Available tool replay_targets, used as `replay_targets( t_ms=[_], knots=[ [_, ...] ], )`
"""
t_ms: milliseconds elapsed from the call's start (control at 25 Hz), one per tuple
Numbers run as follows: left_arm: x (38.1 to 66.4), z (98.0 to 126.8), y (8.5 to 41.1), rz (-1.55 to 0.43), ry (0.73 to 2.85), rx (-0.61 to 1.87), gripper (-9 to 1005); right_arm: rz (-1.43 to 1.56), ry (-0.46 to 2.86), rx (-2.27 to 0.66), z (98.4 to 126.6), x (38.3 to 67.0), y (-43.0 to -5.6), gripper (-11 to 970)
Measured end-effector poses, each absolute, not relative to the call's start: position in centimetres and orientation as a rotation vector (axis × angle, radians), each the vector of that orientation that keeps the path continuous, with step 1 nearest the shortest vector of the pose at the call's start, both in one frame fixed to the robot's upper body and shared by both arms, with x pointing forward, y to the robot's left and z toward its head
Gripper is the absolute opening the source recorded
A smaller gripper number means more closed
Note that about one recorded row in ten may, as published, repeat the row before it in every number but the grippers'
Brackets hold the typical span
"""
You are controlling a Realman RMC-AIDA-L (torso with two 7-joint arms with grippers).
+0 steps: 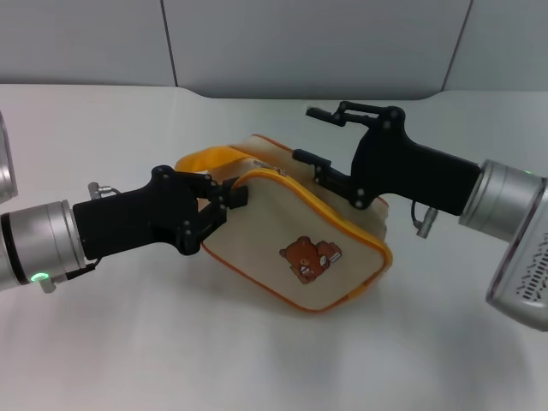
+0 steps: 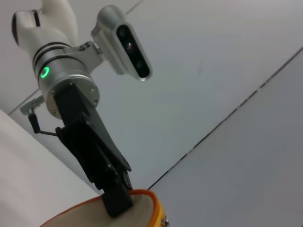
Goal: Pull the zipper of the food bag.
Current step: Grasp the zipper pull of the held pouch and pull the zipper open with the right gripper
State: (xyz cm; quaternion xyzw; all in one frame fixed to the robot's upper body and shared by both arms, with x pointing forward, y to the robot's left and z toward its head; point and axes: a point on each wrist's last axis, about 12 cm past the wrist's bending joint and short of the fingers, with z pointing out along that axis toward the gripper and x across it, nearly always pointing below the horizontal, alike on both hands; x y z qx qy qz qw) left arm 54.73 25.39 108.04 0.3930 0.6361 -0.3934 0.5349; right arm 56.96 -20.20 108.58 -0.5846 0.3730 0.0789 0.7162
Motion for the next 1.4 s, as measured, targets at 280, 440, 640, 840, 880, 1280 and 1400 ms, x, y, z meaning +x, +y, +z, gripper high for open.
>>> replay_targets(
  t_ms=[280,440,640,840,880,1280,1400],
  knots=[
    [54.8,108.1,25.4,-0.945,1.521,0.922,56,0.132,0.760,-1.351,108.7,57.1,-19.6,452],
    [54.9,108.2,25.4,-0.946,1.516,0.924,56,0.139,0.740,-1.386,108.6,57.1,-19.3,453],
    [55.0,108.4,25.4,-0.944,1.512,0.925,56,0.135,0.721,-1.399,108.5,57.0,-18.9,454],
    [55.1,108.7,25.6,-0.945,1.512,0.921,56,0.136,0.699,-1.413,108.1,56.6,-18.4,454],
    [55.2,108.8,25.7,-0.942,1.512,0.921,56,0.140,0.694,-1.417,108.0,56.4,-18.2,454],
    [55.2,108.9,25.8,-0.937,1.510,0.918,56,0.168,0.700,-1.415,107.6,56.0,-17.8,441],
    [55.2,108.8,25.7,-0.940,1.509,0.918,56,0.173,0.702,-1.414,107.6,55.9,-17.7,422]
  ],
)
